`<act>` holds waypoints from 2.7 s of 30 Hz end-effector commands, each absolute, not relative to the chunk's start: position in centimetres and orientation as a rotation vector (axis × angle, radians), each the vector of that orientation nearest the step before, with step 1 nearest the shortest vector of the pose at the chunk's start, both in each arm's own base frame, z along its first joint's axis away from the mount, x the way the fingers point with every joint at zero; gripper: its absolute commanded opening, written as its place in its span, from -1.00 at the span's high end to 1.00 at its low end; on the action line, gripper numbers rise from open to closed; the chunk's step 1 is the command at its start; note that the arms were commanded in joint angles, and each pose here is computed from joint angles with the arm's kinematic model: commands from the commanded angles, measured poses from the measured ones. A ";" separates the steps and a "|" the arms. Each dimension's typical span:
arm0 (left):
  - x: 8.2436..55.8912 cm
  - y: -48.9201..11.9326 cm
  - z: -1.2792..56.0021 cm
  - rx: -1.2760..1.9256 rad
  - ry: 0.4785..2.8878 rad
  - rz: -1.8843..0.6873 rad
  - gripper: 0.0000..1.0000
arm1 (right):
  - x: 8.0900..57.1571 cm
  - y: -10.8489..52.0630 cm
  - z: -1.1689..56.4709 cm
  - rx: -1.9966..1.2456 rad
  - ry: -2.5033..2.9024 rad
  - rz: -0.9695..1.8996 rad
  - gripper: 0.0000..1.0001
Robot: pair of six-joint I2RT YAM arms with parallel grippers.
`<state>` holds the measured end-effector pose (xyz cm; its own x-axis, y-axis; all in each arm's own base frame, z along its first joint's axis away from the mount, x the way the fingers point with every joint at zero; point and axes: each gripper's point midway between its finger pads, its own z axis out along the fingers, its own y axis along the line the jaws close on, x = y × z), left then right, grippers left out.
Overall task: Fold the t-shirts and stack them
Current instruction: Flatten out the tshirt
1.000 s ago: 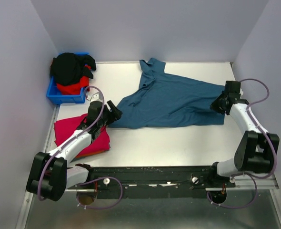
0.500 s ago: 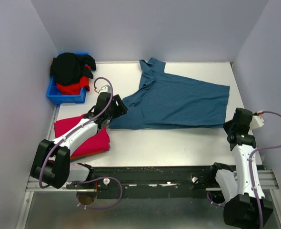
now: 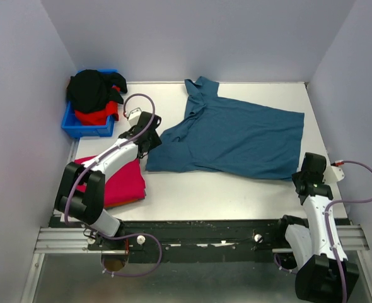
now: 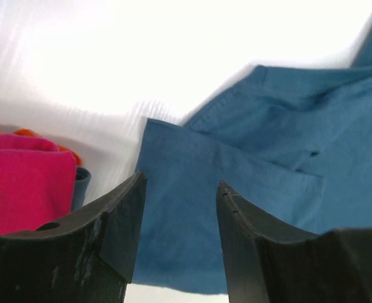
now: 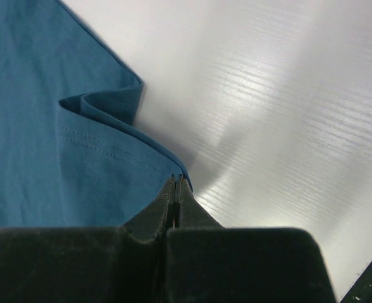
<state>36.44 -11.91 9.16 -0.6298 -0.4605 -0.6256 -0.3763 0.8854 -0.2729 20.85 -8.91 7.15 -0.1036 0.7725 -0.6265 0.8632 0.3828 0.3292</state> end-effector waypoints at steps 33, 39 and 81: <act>39.0 -9.6 1.2 -0.710 2.453 0.068 0.67 | 22.1 -9.2 8.8 1.357 1.757 -0.073 0.99; 39.2 -8.3 4.0 -0.683 2.395 0.137 0.08 | 22.3 -9.1 8.9 1.346 1.773 -0.068 0.99; 38.4 -9.5 1.2 -0.709 2.486 -0.053 0.33 | 22.8 -8.7 8.4 1.328 1.804 -0.041 0.99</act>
